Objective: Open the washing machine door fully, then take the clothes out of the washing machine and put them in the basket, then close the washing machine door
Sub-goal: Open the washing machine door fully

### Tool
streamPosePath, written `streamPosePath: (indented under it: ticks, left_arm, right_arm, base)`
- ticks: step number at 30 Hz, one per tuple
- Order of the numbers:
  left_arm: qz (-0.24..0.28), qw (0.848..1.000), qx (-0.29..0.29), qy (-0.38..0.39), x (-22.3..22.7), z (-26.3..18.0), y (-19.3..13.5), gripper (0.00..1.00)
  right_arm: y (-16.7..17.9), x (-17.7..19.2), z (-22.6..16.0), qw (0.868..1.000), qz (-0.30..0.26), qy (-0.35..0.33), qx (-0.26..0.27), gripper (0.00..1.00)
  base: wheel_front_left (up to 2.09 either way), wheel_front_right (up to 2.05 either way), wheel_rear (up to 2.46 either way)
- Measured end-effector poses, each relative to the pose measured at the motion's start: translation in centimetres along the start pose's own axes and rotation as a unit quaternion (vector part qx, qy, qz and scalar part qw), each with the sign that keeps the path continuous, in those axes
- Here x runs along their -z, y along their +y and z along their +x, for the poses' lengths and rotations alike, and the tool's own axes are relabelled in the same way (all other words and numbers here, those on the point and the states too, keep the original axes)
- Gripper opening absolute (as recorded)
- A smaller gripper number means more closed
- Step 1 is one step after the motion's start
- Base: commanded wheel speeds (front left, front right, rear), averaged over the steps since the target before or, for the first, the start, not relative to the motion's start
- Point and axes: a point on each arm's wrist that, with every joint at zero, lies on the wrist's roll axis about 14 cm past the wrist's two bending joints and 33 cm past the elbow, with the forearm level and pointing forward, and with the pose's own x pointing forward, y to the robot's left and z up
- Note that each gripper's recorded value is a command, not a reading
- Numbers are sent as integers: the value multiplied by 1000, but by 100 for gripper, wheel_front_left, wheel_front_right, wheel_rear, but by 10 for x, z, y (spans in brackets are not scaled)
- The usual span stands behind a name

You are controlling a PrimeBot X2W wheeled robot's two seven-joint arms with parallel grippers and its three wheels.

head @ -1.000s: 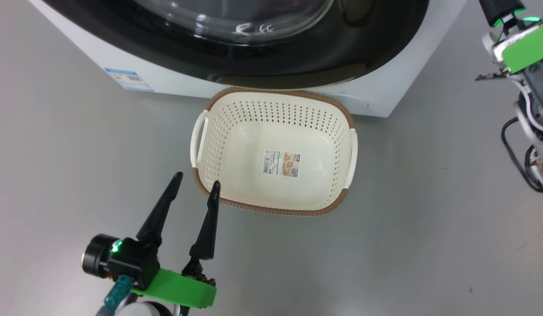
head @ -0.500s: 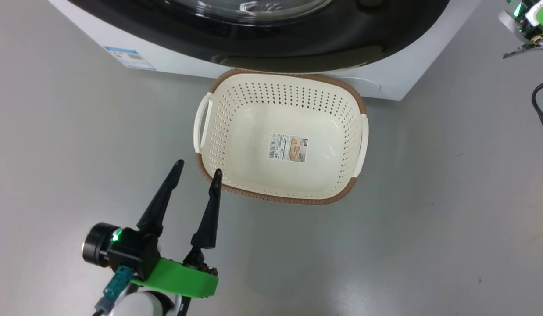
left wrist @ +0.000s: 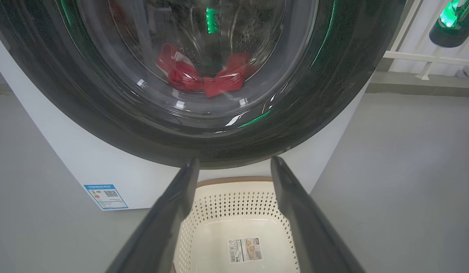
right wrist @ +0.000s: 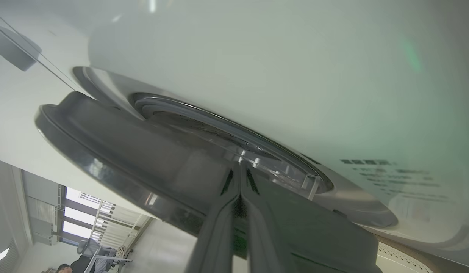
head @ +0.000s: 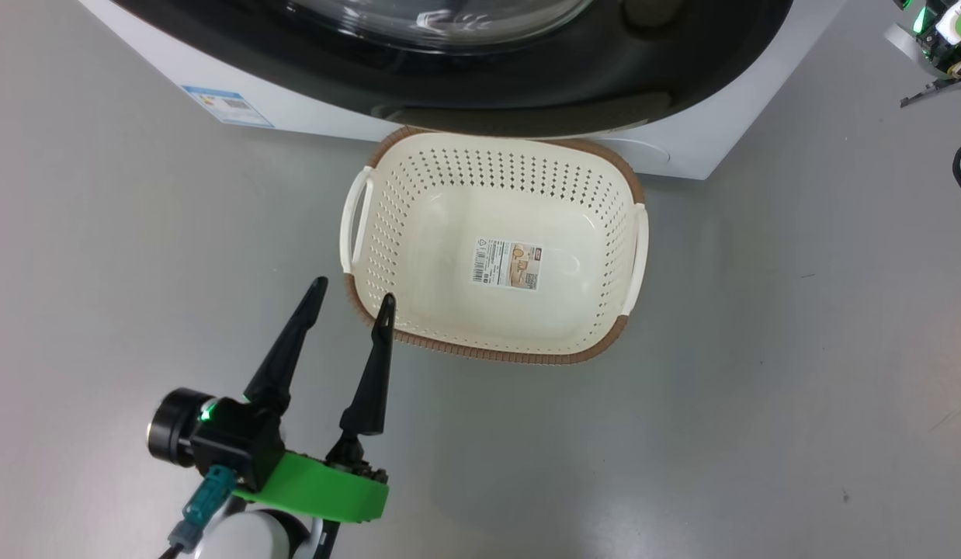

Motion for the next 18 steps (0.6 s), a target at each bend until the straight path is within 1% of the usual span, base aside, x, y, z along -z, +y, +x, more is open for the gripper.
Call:
streamPosePath:
  ticks: [9, 18]
  left_arm:
    - [1, 1000, 2, -10, -8, -2, -2, 100]
    - [2, 1000, 3, -20, -17, -6, -3, 100]
  right_arm:
    - [9, 8, -5, 1000, 1, 13, -6, 0]
    - [21, 38, -4, 999, 19, 46, -20, 0]
  base:
    - [0, 0, 0]
    - [0, 0, 0]
